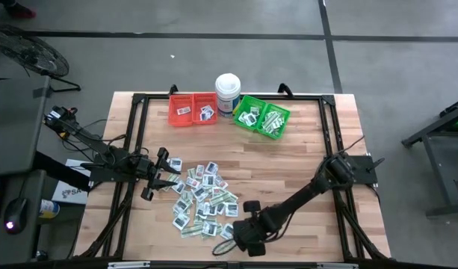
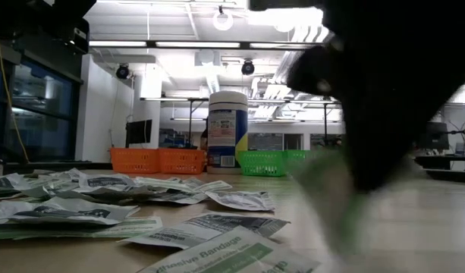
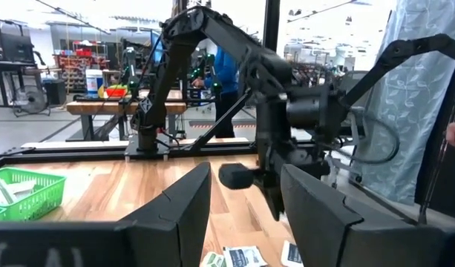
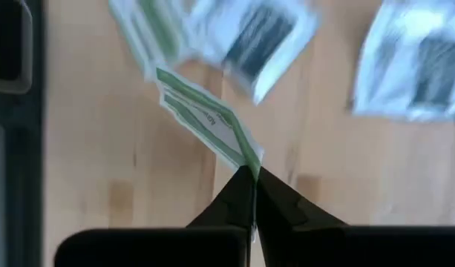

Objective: Pick & Place First Aid Supplies
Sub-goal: Put the green bandage pack into the right green bin

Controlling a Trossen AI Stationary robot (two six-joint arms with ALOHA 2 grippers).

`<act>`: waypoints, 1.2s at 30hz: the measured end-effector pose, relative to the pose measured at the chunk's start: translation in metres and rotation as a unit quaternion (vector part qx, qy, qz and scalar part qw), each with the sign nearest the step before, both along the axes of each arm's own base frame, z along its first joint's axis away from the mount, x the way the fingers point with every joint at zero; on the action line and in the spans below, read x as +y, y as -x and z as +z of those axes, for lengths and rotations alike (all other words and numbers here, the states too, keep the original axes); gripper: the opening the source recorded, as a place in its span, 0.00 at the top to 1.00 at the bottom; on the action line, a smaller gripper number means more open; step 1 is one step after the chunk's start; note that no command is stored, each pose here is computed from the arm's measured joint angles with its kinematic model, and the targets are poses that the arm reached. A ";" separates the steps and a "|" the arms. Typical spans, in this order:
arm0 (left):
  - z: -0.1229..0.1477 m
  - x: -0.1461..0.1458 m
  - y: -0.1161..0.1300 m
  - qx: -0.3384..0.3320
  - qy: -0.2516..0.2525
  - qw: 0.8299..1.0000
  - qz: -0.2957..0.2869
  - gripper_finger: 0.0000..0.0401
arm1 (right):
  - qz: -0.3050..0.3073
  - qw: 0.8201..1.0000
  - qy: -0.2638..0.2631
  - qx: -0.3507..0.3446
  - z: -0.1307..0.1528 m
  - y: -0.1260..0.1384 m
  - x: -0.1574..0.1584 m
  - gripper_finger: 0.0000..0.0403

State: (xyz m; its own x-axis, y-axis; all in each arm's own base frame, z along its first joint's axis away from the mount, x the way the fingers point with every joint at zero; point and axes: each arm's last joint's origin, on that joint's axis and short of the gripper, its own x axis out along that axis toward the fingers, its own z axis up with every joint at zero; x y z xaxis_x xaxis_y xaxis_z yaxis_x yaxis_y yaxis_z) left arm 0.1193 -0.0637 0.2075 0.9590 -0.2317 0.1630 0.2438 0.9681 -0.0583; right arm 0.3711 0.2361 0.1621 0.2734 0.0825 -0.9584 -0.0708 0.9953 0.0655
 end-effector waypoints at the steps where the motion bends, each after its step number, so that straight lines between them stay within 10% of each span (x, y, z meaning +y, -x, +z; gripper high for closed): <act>1: 0.000 0.000 0.000 0.000 0.000 1.000 0.000 0.59 | -0.001 1.000 0.000 0.005 0.005 -0.002 -0.003 1.00; 17: 0.000 0.000 0.000 0.000 0.000 1.000 -0.001 0.59 | -0.104 0.991 0.016 0.081 0.079 -0.023 -0.096 1.00; 36: 0.000 0.003 -0.001 0.002 0.003 0.999 0.045 0.59 | -0.225 0.972 0.036 0.049 0.099 0.082 -0.273 1.00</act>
State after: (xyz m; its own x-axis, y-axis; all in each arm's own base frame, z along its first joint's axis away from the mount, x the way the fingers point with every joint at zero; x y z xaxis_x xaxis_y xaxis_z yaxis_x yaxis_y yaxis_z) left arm 0.1198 -0.0611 0.2078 0.9766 -0.1435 0.1602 0.1555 0.9857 -0.0648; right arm 0.2896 -0.0370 0.2616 0.1736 -0.0937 -0.9803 0.3764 0.9262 -0.0218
